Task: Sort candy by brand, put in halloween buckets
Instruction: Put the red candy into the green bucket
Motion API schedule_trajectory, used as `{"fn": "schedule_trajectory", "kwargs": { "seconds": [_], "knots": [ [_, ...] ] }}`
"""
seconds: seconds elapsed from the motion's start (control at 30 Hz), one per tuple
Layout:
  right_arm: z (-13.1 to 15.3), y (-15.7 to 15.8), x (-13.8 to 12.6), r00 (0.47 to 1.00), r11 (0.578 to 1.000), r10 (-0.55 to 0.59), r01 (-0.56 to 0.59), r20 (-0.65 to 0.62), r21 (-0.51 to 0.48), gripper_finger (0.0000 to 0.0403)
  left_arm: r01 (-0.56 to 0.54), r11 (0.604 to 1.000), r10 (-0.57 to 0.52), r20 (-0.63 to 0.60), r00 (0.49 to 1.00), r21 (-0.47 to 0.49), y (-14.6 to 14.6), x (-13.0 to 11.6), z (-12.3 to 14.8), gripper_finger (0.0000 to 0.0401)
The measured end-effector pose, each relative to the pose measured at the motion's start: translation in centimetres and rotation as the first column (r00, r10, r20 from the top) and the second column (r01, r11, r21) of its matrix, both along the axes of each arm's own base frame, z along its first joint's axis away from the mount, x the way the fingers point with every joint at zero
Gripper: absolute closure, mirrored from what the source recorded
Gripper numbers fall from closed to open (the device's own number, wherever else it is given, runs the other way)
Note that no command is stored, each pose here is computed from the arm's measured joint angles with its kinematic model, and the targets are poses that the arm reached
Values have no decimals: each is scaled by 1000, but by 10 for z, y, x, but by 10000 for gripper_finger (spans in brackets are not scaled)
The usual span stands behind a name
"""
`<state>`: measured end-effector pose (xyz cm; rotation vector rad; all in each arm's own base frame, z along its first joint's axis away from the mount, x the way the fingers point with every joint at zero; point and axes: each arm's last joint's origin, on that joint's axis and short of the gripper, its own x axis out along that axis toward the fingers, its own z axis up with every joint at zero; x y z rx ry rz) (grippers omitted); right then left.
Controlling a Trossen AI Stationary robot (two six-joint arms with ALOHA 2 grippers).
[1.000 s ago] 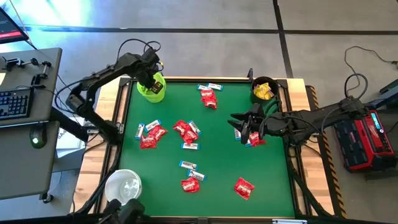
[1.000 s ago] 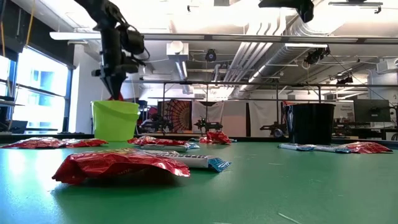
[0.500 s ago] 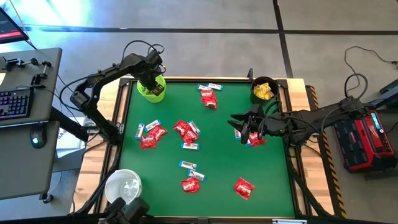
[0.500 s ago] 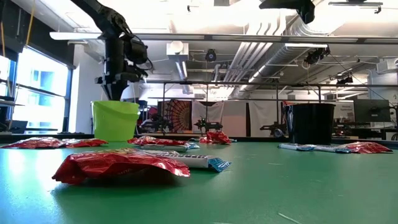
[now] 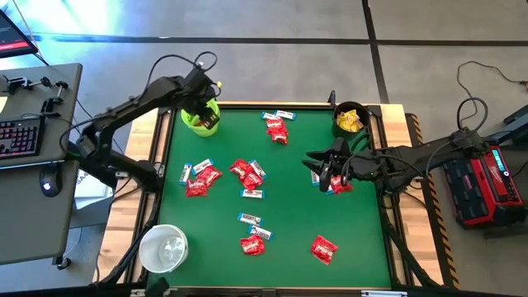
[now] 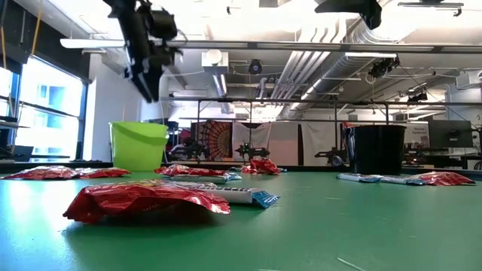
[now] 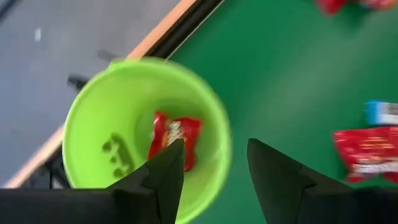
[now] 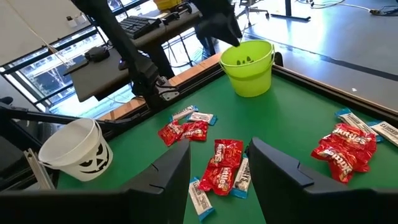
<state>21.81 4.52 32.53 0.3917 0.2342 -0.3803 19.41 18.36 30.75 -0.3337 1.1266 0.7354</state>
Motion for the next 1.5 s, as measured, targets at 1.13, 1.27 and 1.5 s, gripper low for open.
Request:
{"fn": "schedule_trajectory", "kwargs": {
  "seconds": [1.13,1.27,1.5],
  "knots": [
    [-4,0,-1,998,1000,30,-31,-52,-7,253,430,896,-429,28,903,-115,-203,14,26,366],
    [-4,0,-1,998,999,36,-37,-55,-13,253,433,890,-437,-1,899,-140,-212,8,17,396],
    [-5,0,-1,997,999,41,-42,-59,-16,253,384,889,-400,-11,917,-250,-216,-5,-35,400]
  ]
}}
